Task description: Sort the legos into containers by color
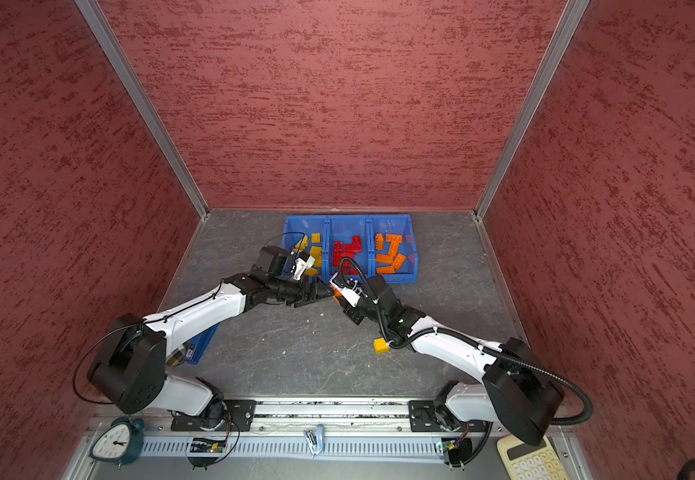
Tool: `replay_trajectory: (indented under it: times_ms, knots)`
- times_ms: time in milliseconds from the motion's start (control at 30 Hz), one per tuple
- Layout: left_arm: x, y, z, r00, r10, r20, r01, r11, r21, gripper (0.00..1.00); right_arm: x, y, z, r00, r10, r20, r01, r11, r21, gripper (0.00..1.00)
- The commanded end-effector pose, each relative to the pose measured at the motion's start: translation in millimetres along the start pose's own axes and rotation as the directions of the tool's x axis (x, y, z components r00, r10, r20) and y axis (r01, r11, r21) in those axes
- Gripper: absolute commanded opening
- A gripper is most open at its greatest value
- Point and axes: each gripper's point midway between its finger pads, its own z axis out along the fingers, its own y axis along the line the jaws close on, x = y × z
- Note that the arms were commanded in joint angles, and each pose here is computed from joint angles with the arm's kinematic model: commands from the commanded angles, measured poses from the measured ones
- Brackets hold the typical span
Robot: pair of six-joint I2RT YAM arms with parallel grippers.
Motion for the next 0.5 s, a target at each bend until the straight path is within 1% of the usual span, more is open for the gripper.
replay_trajectory:
  times_ms: [0,67,133,233,267,300,367,467]
  knots:
    - [-5,-20,3,0.997,0.074,-0.014,-0.073,0.996,0.049,0.76,-14,5,3,0.998,-0.027,0.063,0.029,0.999,-0.039,0.40]
    - [-7,-21,4,0.996,0.085,-0.012,-0.084,0.995,0.049,0.73,-13,8,4,0.998,-0.025,0.062,0.028,0.998,-0.060,0.40]
    - [-9,-22,6,0.996,0.091,-0.003,-0.091,0.995,0.048,0.68,-13,12,5,0.998,-0.022,0.062,0.027,0.996,-0.082,0.40]
    - [-12,-26,8,0.995,0.104,0.005,-0.104,0.992,0.069,0.58,-14,15,7,0.998,-0.009,0.066,0.016,0.994,-0.105,0.40]
    - [-11,-29,9,0.994,0.111,-0.002,-0.110,0.990,0.083,0.51,-15,15,7,0.998,-0.002,0.069,0.010,0.994,-0.107,0.40]
    - [-10,-32,10,0.993,0.119,-0.012,-0.118,0.988,0.096,0.47,-16,15,8,0.998,0.006,0.067,0.001,0.994,-0.108,0.40]
    - [-5,-35,11,0.990,0.137,-0.026,-0.134,0.985,0.111,0.44,-16,15,10,0.998,0.019,0.065,-0.012,0.994,-0.110,0.40]
    - [2,-37,10,0.984,0.170,-0.044,-0.165,0.980,0.114,0.43,-17,14,12,0.997,0.040,0.063,-0.033,0.993,-0.114,0.40]
